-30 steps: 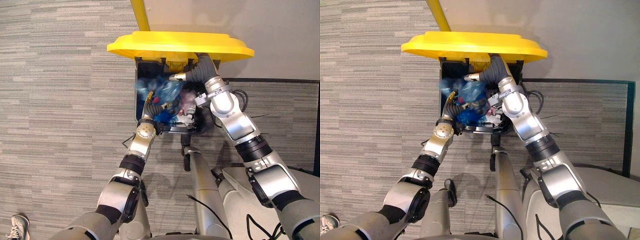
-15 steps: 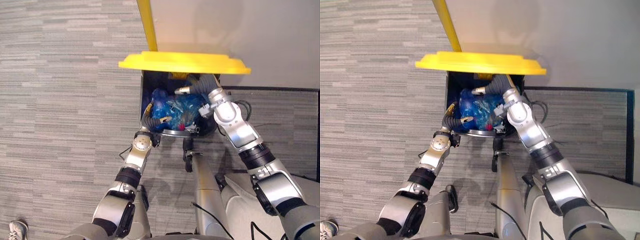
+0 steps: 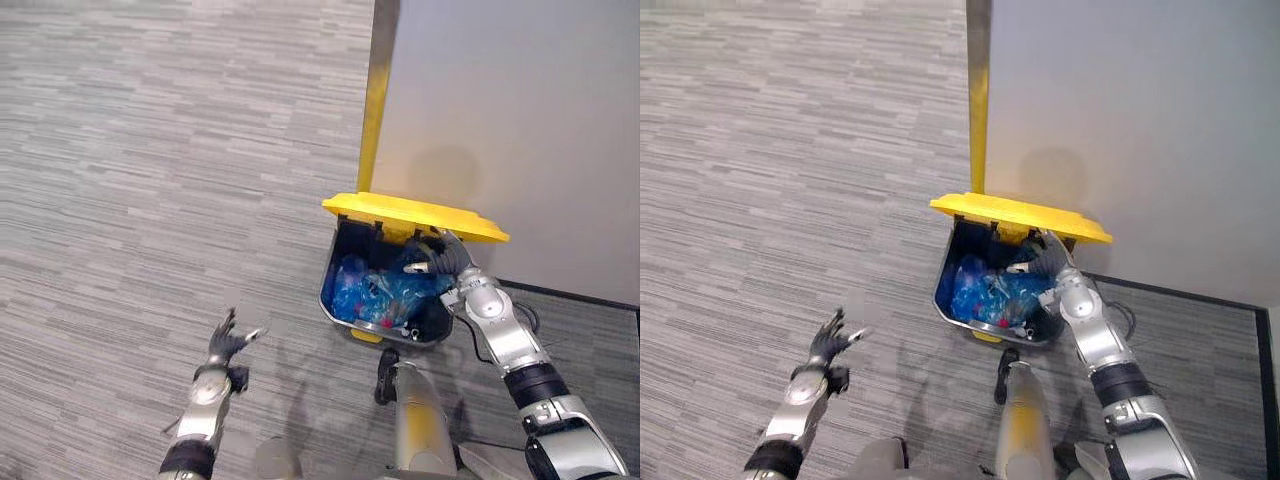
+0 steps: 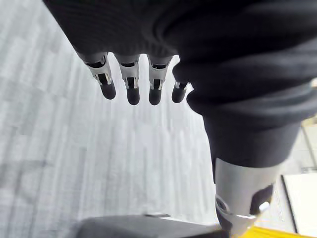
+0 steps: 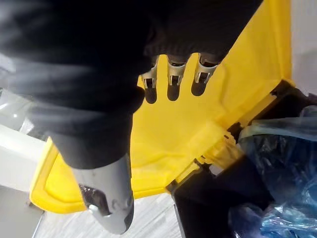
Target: Gather rubbish on tea table into small bin, then transfer packed bag to large trash can.
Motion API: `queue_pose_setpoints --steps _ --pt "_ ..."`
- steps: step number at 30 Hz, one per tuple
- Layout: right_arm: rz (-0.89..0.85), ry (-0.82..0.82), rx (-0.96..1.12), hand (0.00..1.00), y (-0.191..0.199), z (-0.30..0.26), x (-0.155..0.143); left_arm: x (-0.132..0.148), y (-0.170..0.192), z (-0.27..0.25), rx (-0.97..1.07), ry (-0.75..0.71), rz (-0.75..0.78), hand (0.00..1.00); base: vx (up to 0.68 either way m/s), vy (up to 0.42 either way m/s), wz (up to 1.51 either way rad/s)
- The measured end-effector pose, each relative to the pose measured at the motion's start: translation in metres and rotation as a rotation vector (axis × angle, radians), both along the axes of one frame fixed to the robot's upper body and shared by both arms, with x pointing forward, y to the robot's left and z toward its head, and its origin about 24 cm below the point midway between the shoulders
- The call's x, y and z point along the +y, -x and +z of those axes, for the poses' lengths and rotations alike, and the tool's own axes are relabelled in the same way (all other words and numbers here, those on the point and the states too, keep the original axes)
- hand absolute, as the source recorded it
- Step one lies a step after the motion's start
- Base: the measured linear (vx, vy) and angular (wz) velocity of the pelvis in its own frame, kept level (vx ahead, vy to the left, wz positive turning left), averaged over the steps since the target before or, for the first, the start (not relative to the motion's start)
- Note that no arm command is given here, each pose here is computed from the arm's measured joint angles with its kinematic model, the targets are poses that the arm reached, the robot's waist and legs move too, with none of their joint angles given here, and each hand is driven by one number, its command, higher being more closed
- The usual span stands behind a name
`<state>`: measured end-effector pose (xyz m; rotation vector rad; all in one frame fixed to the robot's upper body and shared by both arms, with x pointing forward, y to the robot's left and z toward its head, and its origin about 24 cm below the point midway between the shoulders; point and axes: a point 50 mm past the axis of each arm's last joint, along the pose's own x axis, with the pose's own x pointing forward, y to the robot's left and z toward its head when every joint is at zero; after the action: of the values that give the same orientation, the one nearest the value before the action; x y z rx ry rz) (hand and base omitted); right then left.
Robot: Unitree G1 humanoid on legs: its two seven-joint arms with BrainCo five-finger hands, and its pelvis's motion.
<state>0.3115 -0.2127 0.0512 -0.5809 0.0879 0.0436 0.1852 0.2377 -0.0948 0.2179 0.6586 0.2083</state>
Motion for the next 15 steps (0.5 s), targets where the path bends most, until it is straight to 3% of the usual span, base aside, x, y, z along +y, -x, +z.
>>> queue_pose_setpoints --steps 6,10,13,15 --pt "-0.057 -0.091 0.185 0.0 0.032 -0.054 -0.001 0.004 0.046 -0.028 0.187 -0.007 -0.01 0.0 -0.1 0.066 -0.4" --pt "-0.108 -0.158 0.332 0.0 0.062 -0.094 0.002 0.001 0.052 -0.031 0.192 0.027 0.027 0.0 -0.29 0.153 -0.89" --pt "-0.286 -0.266 0.557 0.0 0.131 -0.148 -0.006 -0.003 0.059 -0.036 0.225 0.045 0.034 0.0 -0.24 0.023 -0.1" --pt "-0.356 -0.316 0.588 0.0 0.149 -0.157 -0.006 -0.008 0.063 -0.038 0.236 0.064 0.048 0.0 -0.15 -0.067 -0.64"
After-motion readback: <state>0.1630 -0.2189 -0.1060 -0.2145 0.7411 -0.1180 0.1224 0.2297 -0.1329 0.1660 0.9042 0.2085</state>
